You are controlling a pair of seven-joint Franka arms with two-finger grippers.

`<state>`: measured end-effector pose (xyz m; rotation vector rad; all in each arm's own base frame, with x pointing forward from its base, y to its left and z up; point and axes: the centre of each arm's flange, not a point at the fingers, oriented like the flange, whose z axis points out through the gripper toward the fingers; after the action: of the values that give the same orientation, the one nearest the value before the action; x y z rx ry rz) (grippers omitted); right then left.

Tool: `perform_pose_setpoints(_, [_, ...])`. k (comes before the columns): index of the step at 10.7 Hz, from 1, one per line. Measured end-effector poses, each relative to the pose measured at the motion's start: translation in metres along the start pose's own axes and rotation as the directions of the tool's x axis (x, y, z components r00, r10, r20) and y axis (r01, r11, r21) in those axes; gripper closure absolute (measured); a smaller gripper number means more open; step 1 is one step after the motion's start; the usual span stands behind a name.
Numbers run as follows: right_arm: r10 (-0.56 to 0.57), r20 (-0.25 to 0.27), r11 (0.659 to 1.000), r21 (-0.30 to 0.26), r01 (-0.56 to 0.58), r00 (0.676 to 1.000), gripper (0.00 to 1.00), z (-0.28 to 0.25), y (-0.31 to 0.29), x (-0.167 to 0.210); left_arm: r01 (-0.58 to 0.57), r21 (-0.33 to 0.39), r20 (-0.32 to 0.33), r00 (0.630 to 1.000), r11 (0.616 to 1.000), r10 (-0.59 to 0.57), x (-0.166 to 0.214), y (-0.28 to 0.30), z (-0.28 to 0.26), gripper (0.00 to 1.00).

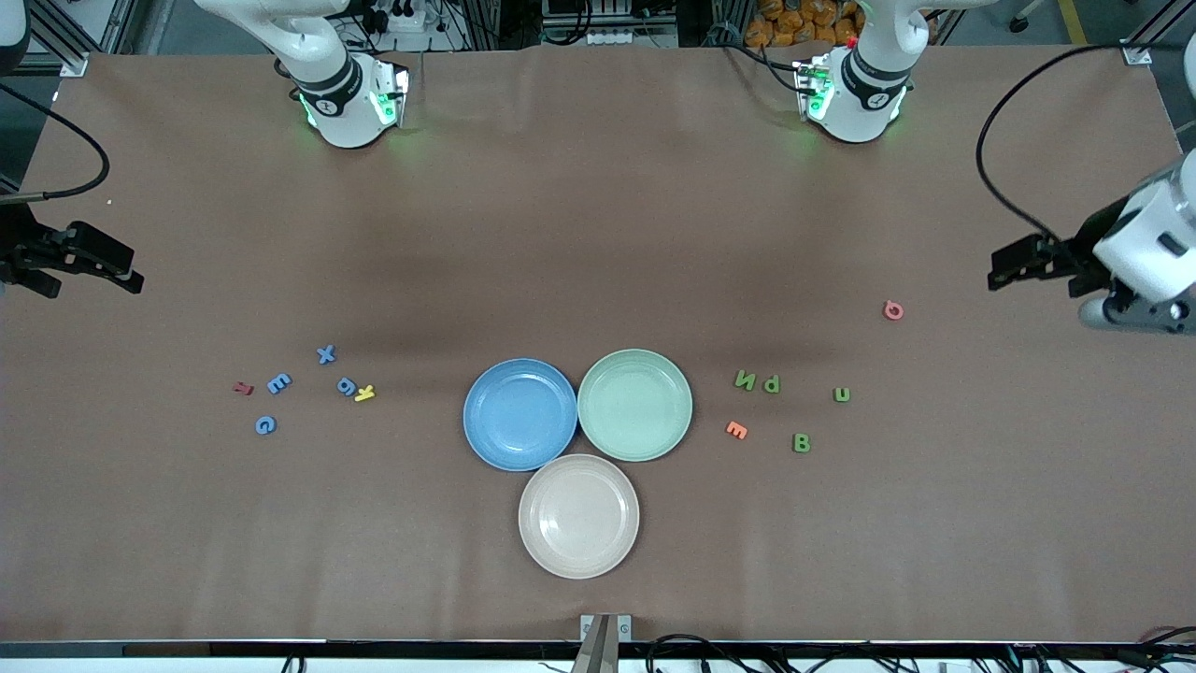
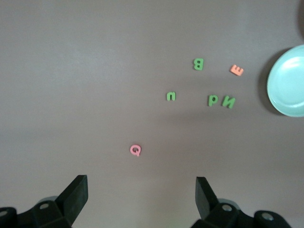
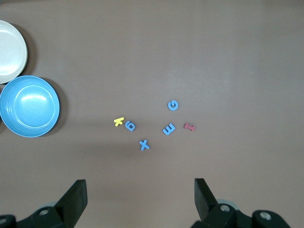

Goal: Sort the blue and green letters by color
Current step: 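Move the right gripper toward the blue letters while the left gripper reaches the green letters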

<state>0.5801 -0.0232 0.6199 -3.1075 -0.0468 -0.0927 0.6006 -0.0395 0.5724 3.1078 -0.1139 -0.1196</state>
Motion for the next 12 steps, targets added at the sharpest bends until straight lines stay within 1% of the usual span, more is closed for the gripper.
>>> perform_pose_setpoints(1, [-0.002,0.003,1.000,0.000,0.002,1.000,0.00,0.001,-0.001,0.000,0.018,0.001,0.002,1.000,1.000,-0.018,0.013,-0.001,0.018,0.00])
perform_pose_setpoints(3, [-0.004,0.009,1.000,0.001,0.004,1.000,0.00,0.003,-0.002,0.001,0.062,-0.001,-0.016,0.998,0.998,-0.062,0.030,-0.001,0.045,0.00])
perform_pose_setpoints(5, [-0.004,0.021,1.000,0.002,0.004,1.000,0.00,0.010,-0.002,0.003,0.112,-0.007,-0.051,0.992,0.994,-0.112,0.037,0.005,0.070,0.00])
perform_pose_setpoints(7, [-0.014,0.043,1.000,0.004,0.013,0.999,0.00,0.024,-0.008,0.008,0.158,-0.015,-0.080,0.984,0.987,-0.158,0.040,0.031,0.096,0.00])
perform_pose_setpoints(8, [-0.019,0.045,1.000,0.004,0.019,0.999,0.00,0.035,-0.011,0.013,0.160,-0.003,-0.088,0.983,0.987,-0.160,0.040,0.048,0.107,0.00])
perform_pose_setpoints(10, [-0.035,0.029,0.999,0.004,0.035,0.999,0.00,0.070,-0.020,0.021,0.139,0.030,-0.089,0.987,0.990,-0.135,0.045,0.068,0.131,0.00])
perform_pose_setpoints(11, [-0.050,0.034,0.999,0.005,0.050,0.998,0.00,0.092,-0.029,0.022,0.131,0.031,-0.087,0.988,0.991,-0.128,0.050,0.072,0.146,0.00])
perform_pose_setpoints(12, [-0.071,0.026,0.997,0.005,0.071,0.997,0.00,0.111,-0.043,0.023,0.129,0.027,-0.094,0.988,0.991,-0.126,0.059,0.075,0.164,0.00])
